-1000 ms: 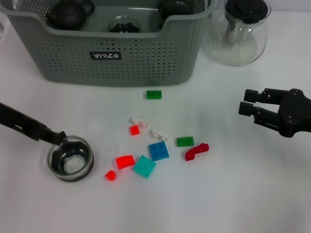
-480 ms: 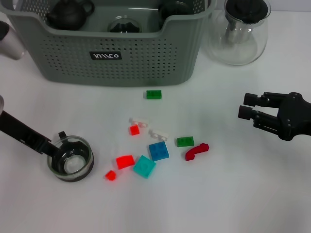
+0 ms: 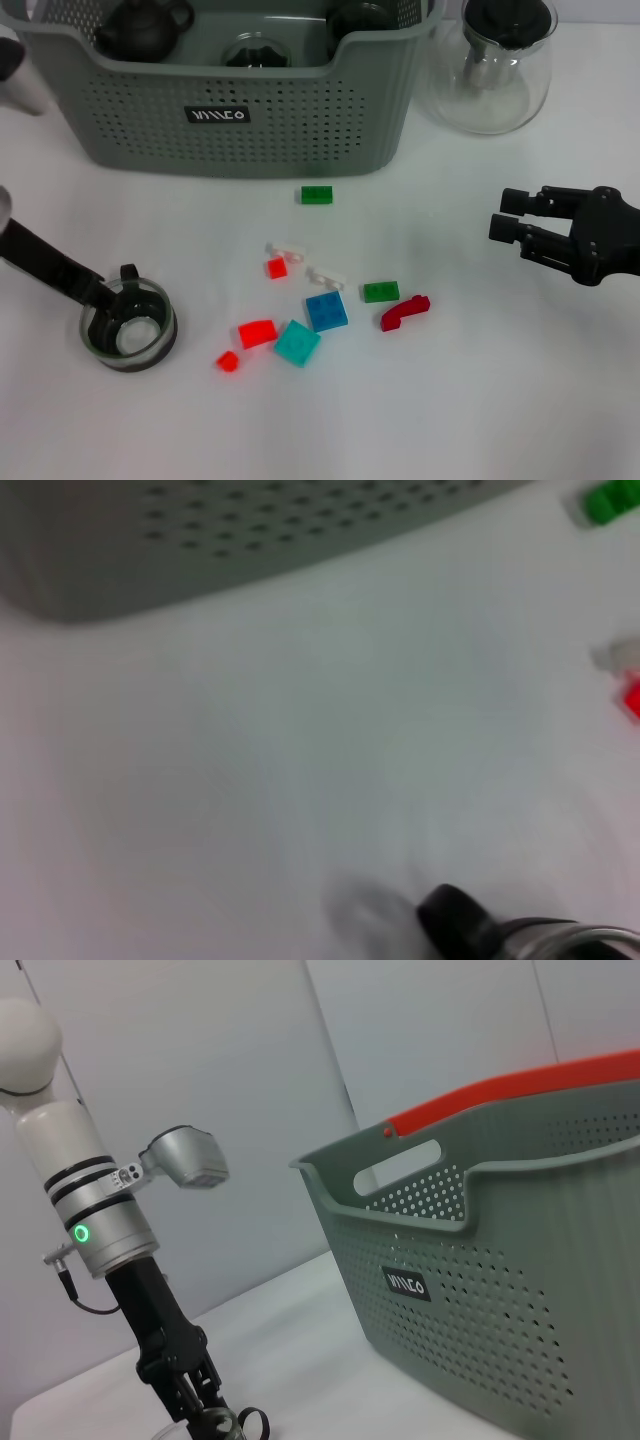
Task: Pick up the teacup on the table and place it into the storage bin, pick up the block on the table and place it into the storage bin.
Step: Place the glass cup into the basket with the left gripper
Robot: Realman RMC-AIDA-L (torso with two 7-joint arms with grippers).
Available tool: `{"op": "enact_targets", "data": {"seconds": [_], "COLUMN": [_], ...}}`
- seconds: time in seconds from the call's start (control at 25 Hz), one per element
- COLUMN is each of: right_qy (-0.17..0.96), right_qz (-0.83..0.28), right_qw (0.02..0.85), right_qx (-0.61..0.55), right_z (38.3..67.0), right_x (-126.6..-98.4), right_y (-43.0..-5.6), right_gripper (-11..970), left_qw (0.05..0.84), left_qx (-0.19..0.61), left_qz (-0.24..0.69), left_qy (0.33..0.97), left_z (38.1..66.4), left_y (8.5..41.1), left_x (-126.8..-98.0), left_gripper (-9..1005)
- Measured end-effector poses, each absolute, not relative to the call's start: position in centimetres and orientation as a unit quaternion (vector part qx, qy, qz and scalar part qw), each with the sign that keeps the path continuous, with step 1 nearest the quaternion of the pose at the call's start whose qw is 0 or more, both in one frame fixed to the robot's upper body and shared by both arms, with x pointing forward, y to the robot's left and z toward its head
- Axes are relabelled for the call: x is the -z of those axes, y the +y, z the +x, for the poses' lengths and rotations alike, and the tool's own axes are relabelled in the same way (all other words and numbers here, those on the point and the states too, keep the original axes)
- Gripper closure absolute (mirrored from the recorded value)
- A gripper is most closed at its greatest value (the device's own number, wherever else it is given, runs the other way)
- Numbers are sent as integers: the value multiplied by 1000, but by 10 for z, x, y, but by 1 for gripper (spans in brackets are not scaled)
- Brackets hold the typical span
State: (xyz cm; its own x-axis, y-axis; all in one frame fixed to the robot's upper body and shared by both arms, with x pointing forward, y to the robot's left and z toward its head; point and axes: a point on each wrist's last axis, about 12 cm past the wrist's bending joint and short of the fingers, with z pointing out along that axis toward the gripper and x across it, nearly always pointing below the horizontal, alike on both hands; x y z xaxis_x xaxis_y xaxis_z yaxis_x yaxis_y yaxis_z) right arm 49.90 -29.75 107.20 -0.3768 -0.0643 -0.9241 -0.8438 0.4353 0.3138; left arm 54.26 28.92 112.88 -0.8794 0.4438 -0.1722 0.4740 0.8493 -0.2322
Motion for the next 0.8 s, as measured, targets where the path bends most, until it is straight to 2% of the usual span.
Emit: {"op": "enact_targets", "data": {"seconds": [0.4, 0.6, 0.72, 0.8], "right_qy": [712, 713, 713, 713], "right_qz": [-319, -318, -318, -318], "right_qw": [459, 459, 459, 459], "right_qx": [-425, -424, -424, -424], "right_z": [499, 498, 498, 498], "right_x": [-1072, -1071, -1071, -1071], "right_y": [-297, -298, -298, -298], "right_gripper": [536, 536, 536, 535], "left_qw": [36, 38, 39, 42], "left_qx": [135, 131, 129, 131], "left_qz": [248, 243, 245, 245], "left_qy": [959, 960, 960, 960], "left_z": [547, 549, 550, 550], "left_y": [281, 286, 288, 290], "left_x": [-1121, -1123, -1124, -1125], "left_gripper": [571, 648, 871, 899]}}
